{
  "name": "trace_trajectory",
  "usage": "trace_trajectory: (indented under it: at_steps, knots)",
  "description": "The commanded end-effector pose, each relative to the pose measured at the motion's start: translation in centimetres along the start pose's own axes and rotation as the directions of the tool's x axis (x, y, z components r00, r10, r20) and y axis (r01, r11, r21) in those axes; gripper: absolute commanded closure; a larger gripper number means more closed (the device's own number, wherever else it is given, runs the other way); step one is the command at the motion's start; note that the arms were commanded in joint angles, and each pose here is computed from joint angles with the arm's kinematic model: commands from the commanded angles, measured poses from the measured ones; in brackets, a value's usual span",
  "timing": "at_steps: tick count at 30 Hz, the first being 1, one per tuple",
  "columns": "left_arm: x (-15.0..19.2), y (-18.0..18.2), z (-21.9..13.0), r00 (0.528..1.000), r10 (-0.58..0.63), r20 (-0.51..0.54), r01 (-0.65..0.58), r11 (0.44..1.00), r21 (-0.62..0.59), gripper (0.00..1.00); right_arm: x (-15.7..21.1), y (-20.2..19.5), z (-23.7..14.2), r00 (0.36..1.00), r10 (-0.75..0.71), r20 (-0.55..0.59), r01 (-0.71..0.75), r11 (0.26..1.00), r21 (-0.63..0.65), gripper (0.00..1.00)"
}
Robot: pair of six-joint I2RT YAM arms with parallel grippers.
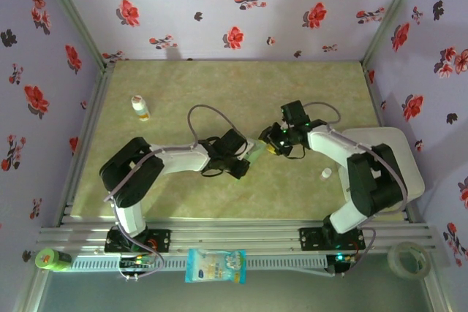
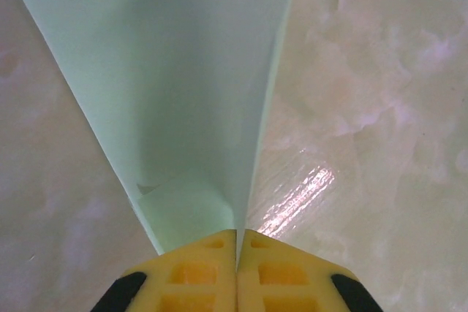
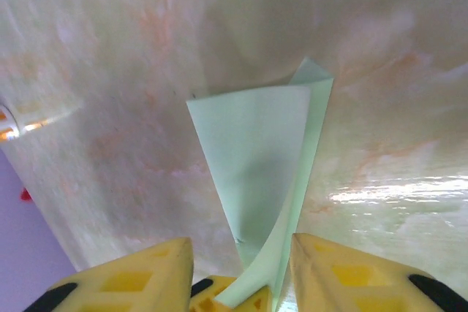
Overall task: Fold a paper plane with a square sheet of paper (pick it up from the middle)
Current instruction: Fold the wing for the fifth time at the center of the table.
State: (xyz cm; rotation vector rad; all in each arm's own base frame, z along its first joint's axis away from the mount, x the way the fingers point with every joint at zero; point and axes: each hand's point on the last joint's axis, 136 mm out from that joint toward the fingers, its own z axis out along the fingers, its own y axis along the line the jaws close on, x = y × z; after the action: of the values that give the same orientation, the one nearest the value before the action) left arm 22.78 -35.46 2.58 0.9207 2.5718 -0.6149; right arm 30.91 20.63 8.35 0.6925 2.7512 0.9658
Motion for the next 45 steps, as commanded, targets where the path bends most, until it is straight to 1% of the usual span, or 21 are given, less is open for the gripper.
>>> trace_trajectory:
  at_steps: [1, 4, 6, 12, 15, 17, 20, 22, 25, 27, 30, 34, 39, 45]
  knots:
    - [0.3, -0.3, 0.7, 0.999, -0.023, -0.023, 0.024, 1.000, 0.013, 0.94, -1.4, -1.1, -2.5, 0.993, -0.042, 0.112, 0.036, 0.998, 0.054, 0.57]
    - [0.4, -0.4, 1.0, 0.999, -0.036, -0.032, 0.036, 0.999, 0.029, 0.94, -1.6, -2.4, -3.3, 0.988, -0.018, 0.153, 0.007, 0.997, 0.071, 0.56]
    - [0.4, -0.5, 1.2, 0.998, -0.045, -0.040, 0.047, 0.998, 0.045, 0.93, -1.4, -3.1, -3.3, 0.987, 0.001, 0.159, -0.011, 0.998, 0.064, 0.56]
    - [0.3, -1.0, 1.8, 0.992, -0.108, -0.062, 0.115, 0.985, 0.131, 0.93, -0.2, -3.7, -2.2, 0.993, 0.020, 0.116, -0.021, 1.000, 0.002, 0.56]
    - [0.1, -1.2, 1.8, 0.987, -0.145, -0.067, 0.154, 0.973, 0.173, 0.93, 0.3, -3.5, -1.8, 0.995, 0.015, 0.098, -0.010, 0.999, -0.044, 0.56]
    - [-0.1, -1.2, 1.8, 0.983, -0.167, -0.073, 0.178, 0.964, 0.198, 0.93, 0.5, -3.4, -1.6, 0.995, 0.001, 0.104, 0.007, 0.997, -0.071, 0.56]
    - [-0.1, -1.4, 1.9, 0.977, -0.195, -0.087, 0.210, 0.950, 0.230, 0.93, 0.6, -2.8, -1.6, 0.989, -0.056, 0.133, 0.071, 0.991, -0.111, 0.57]
    - [0.0, -1.3, 2.2, 0.971, -0.220, -0.096, 0.237, 0.941, 0.243, 0.93, 0.9, -2.8, -1.6, 0.984, -0.099, 0.146, 0.116, 0.987, -0.114, 0.59]
    - [0.3, -1.3, 2.6, 0.961, -0.256, -0.105, 0.275, 0.925, 0.261, 0.94, 1.3, -2.9, -1.1, 0.986, -0.117, 0.121, 0.131, 0.984, -0.120, 0.68]
    - [0.5, -1.0, 2.8, 0.953, -0.283, -0.106, 0.301, 0.916, 0.266, 0.95, 2.1, -2.2, -0.5, 0.989, -0.126, 0.071, 0.137, 0.974, -0.178, 0.73]
    - [0.6, -0.8, 2.8, 0.942, -0.322, -0.097, 0.337, 0.898, 0.284, 0.95, 2.6, -1.0, 0.3, 0.990, -0.127, 0.056, 0.138, 0.954, -0.266, 0.79]
    - [0.9, -0.3, 2.8, 0.929, -0.357, -0.100, 0.370, 0.882, 0.293, 0.96, 3.3, -0.7, 1.6, 0.990, -0.139, 0.019, 0.138, 0.946, -0.293, 0.89]
    - [1.2, 0.0, 2.7, 0.922, -0.372, -0.105, 0.386, 0.875, 0.292, 0.97, 3.9, -0.8, 3.1, 0.988, -0.154, -0.012, 0.144, 0.945, -0.293, 0.92]
    - [1.5, 0.5, 2.3, 0.910, -0.404, -0.088, 0.411, 0.859, 0.305, 0.99, 3.6, -1.2, 3.8, 0.987, -0.161, -0.018, 0.151, 0.953, -0.262, 0.93]
